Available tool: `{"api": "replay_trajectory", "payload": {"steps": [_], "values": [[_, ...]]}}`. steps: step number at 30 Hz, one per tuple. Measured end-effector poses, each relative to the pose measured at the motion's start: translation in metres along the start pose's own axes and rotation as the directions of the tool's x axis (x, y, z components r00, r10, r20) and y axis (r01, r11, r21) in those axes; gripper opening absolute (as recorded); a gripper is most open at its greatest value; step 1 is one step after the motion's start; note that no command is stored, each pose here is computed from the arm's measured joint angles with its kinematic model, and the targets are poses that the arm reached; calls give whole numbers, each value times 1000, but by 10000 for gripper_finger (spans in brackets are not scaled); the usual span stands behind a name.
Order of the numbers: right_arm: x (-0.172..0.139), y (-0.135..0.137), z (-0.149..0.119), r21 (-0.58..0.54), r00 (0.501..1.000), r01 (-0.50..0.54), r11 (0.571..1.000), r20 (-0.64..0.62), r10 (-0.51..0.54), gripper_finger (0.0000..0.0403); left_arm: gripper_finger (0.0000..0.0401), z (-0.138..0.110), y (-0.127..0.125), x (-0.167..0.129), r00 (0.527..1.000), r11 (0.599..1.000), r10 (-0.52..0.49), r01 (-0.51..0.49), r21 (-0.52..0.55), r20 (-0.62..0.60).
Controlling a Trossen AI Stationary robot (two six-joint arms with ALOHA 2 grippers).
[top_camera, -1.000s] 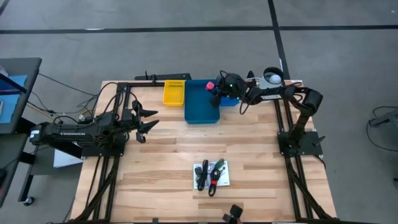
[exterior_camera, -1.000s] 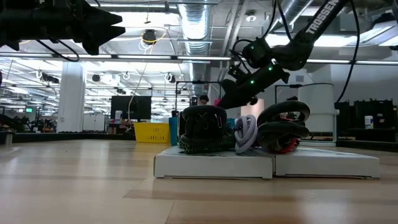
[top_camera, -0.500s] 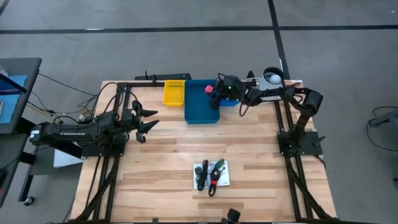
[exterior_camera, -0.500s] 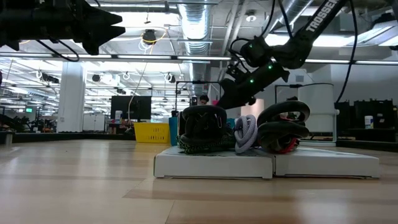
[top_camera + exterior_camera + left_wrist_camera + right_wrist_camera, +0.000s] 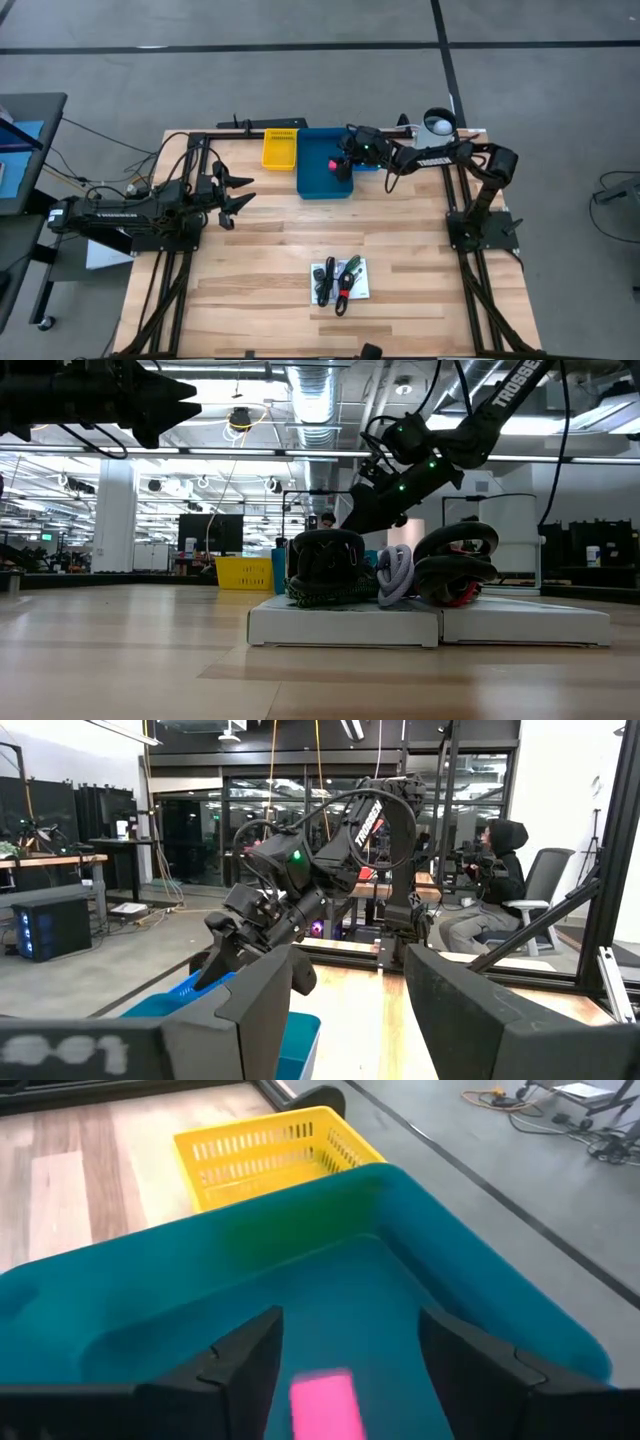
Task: Pick and place items into bin
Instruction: Put the black charger adapter into the dark blue bin
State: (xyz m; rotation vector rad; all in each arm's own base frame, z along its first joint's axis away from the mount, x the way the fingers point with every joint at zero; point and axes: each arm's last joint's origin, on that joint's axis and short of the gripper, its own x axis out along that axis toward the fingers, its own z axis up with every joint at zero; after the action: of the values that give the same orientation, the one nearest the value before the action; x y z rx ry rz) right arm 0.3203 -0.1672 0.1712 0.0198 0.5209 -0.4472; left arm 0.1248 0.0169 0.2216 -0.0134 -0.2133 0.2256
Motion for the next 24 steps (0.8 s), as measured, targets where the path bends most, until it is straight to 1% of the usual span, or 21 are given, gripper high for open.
{"api": "replay_trajectory", "payload": {"steps": [3, 8, 12, 14, 18, 21, 24], "values": [[0, 2, 0, -3, 1000, -5, 1000, 0, 5, 243, 186, 0, 0, 0, 1000, 1000, 0, 0, 0, 0], [0, 10, 1, -14, 1000, -24, 1000, 2, 24, 244, 186, 0, 0, 0, 1000, 1000, 0, 0, 0, -1], [-3, 26, 5, -35, 998, -64, 997, -13, 63, 245, 186, -1, 0, 0, 1000, 1000, 0, 0, 1, -9], [-9, 37, 13, -53, 995, -95, 994, -26, 94, 245, 186, -1, 0, 0, 1000, 1000, 0, 0, 2, -13], [-28, 65, 24, -118, 982, -176, 977, -88, 166, 245, 186, -1, 0, 0, 1000, 1000, 0, 0, 2, -14], [-50, 88, 33, -159, 968, -242, 957, -110, 226, 245, 186, -1, 0, 0, 1000, 1000, 0, 0, 2, -14], [-75, 110, 34, -173, 943, -314, 933, -168, 287, 245, 186, -2, 0, 0, 1000, 1000, 0, 0, 2, -15]]}}
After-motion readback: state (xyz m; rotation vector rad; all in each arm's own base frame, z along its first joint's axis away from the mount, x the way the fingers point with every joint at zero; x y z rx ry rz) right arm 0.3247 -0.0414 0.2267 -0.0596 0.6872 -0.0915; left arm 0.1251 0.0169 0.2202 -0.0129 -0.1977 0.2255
